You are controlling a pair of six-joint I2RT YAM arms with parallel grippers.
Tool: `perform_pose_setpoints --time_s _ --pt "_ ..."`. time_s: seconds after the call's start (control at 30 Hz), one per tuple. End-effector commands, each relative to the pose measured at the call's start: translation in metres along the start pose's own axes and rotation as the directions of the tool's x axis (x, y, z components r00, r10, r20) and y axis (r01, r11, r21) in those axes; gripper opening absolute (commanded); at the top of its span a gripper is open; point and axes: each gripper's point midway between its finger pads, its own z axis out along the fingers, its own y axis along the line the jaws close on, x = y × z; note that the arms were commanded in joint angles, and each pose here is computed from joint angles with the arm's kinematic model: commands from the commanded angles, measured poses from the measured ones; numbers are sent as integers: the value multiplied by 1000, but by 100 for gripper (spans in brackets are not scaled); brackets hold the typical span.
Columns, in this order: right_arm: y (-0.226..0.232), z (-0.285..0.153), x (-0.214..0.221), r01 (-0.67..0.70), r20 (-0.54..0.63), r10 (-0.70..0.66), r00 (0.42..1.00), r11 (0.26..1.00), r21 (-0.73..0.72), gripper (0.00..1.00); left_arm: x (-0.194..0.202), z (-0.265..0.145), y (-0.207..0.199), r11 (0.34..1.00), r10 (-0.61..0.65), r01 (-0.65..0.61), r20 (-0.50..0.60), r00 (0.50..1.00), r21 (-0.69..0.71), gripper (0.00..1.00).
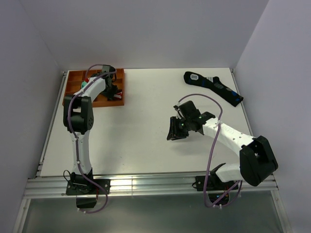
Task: Roll the socks
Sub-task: Place the sock in the storage box.
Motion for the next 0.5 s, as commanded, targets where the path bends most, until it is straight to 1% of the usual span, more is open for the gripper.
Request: perform_pose_setpoints --time_s 0.0,0.03,0.17,0.47 --pt "0 1 -7 18 21 -18 1000 1000 -7 38 -7 12 46 979 7 2 45 999 -203 0" --pt "1 1 -6 16 20 -16 1000 1000 -7 38 -4 15 52 973 9 0 37 999 -230 0" --pt "0 1 -6 13 19 -13 1000 1000 -7 38 -6 15 49 971 -14 24 43 999 -238 0" --pt "-3 2 -1 11 8 -11 1000 1000 -3 38 4 24 65 940 -118 122 31 993 -318 0"
